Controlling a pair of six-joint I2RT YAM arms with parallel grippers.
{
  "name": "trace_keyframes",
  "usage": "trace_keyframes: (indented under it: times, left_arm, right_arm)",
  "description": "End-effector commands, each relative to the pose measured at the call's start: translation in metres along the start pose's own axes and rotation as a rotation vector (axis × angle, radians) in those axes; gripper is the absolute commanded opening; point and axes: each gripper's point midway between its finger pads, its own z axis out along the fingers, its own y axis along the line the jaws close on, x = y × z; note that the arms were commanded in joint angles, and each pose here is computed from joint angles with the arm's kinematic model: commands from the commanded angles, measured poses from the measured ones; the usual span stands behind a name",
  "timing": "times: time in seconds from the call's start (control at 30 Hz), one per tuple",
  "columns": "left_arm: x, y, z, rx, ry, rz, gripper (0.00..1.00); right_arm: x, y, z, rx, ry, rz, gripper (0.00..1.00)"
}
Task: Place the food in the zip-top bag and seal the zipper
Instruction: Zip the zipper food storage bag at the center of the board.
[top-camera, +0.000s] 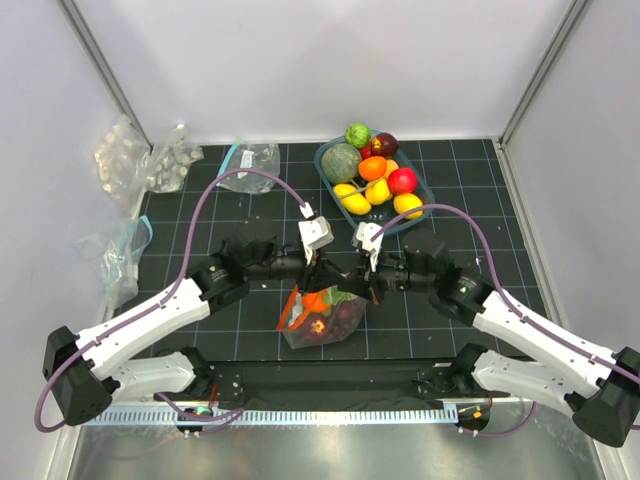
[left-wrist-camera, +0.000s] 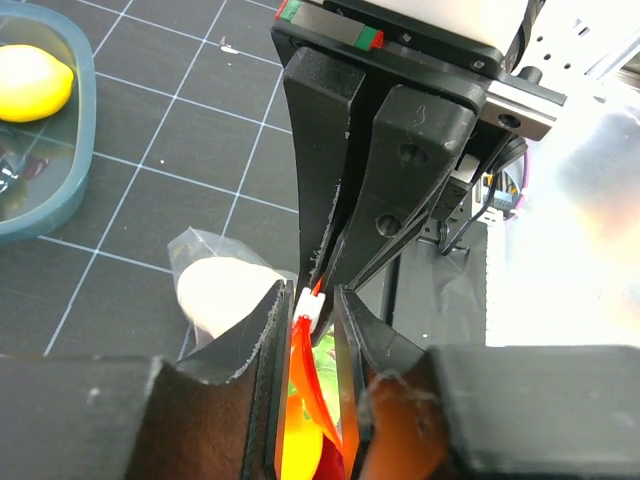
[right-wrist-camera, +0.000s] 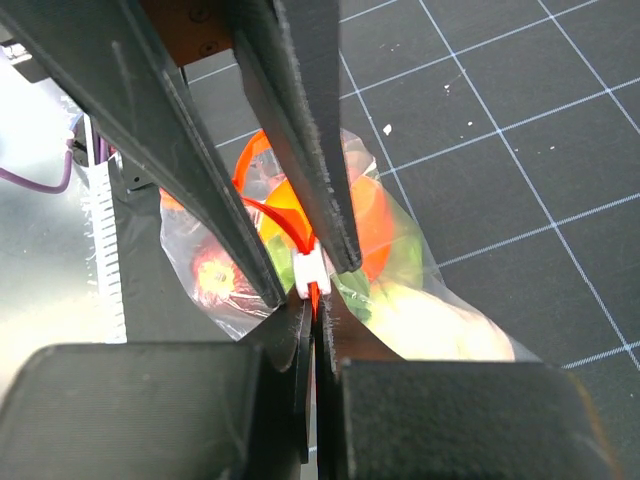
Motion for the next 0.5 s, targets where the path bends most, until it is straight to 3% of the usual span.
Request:
trace_keyframes:
  times: [0.0,0.13,0.47]
  left_arm:
    - [-0.0105,-0.0067,-0.0029,0.022,-0.013,0.008,0.28]
    - [-0.0089,-0.0031,-0.0026,0.003,-0.009,0.008,0.35]
    - [-0.0029,-0.0070,0.0029,0.047,0.031,-0.001,0.22]
  right_arm:
    - [-0.0530,0.0071,-0.0080,-0.017,-0.180,-0.103,0.01]
    - [-0.0537,0.0082,-0.0091,-0.020,-0.185,-0.106,0.01]
    - [-0.0557,0.0066,-0.0109,-0.005,-0.198,-0.106,0.01]
